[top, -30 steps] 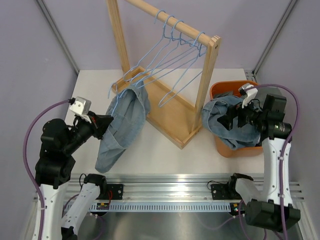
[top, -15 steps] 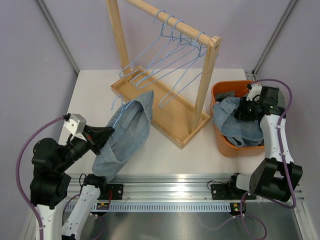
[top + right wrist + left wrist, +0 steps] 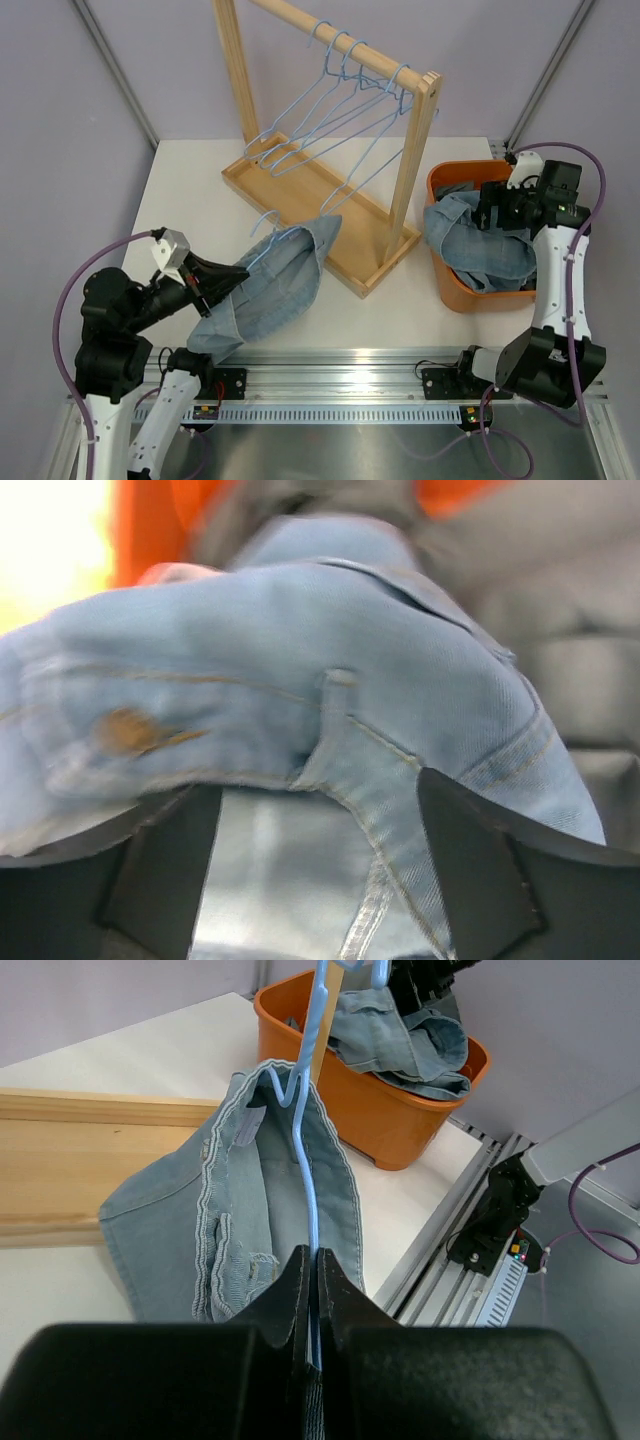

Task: Remove the skirt from the hanger
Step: Pick up the hanger from the clothesline.

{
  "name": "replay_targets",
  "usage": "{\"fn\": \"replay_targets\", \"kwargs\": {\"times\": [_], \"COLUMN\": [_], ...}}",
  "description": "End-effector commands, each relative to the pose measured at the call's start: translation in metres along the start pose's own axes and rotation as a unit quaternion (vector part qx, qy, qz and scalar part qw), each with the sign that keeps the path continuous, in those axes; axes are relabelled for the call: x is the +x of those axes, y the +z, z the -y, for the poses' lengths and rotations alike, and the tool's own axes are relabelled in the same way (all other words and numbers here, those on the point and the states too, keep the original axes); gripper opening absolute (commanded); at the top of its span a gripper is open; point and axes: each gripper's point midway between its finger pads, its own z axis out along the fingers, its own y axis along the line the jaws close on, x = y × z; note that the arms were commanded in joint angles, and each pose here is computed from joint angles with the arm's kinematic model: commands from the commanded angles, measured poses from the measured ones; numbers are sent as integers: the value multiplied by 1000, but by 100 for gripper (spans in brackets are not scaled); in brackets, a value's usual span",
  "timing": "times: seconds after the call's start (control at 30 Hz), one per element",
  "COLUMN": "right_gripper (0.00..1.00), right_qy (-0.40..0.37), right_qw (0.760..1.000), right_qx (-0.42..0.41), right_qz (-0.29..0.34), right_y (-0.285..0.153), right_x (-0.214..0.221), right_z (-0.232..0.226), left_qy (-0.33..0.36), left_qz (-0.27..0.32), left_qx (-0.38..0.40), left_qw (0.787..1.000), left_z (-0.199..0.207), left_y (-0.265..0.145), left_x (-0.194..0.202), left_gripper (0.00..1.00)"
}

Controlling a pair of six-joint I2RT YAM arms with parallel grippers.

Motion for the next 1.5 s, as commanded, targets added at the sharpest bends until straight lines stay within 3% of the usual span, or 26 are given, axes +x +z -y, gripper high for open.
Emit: {"fn": "replay_targets", "kwargs": {"times": [0.0,0.2,0.3,0.33,0.53,0.57,0.67,0.7,0.77,0.8,0.83,0.87,0.9,1.07,1.23,1.33,1.47], "right_gripper": [89,96,97,98,99,98,99,99,99,99,99,99,99,99,99,99,90], "right_qy": [-100,-214,-261,-292,-348,-373,-346,-367,-358,-372,-366,-370,-383,-405,-413,-428,-436], "right_qw": [988,943,904,879,803,774,775,752,762,744,747,758,744,734,714,690,668], "right_qx": [-98,-220,-303,-333,-446,-467,-490,-498,-492,-503,-506,-477,-486,-449,-480,-501,-537], "right_qz": [72,126,151,175,191,208,202,226,221,235,228,246,252,310,299,299,273], "right_y": [-52,-105,-125,-133,-163,-169,-172,-173,-168,-173,-170,-163,-168,-163,-161,-165,-169], "right_x": [-33,-36,-25,-24,2,-1,0,-6,-9,-11,-11,-23,-18,-35,-31,-19,4], "right_z": [-44,-98,-129,-141,-203,-221,-246,-264,-278,-297,-305,-310,-324,-350,-379,-399,-409], "left_qy": [33,23,19,18,5,1,-4,-6,-11,-13,-16,-17,-19,-26,-28,-25,-19], "left_qz": [40,34,27,25,25,24,20,19,14,13,10,10,7,-2,-7,-14,-23], "left_qx": [62,91,104,111,129,131,141,145,149,154,158,159,165,176,186,196,206], "left_qw": [997,995,994,993,991,991,990,989,989,988,987,987,986,984,982,980,978], "left_z": [21,23,24,26,29,29,31,32,32,34,35,36,39,42,43,46,49], "left_y": [2,7,9,9,13,14,15,16,17,17,17,17,17,18,24,29,35], "left_x": [-19,-13,-11,-10,-13,-12,-11,-12,-11,-12,-11,-11,-11,-9,-11,-10,-9], "left_gripper": [0,0,0,0,0,0,0,0,0,0,0,0,0,0,0,0,0]}}
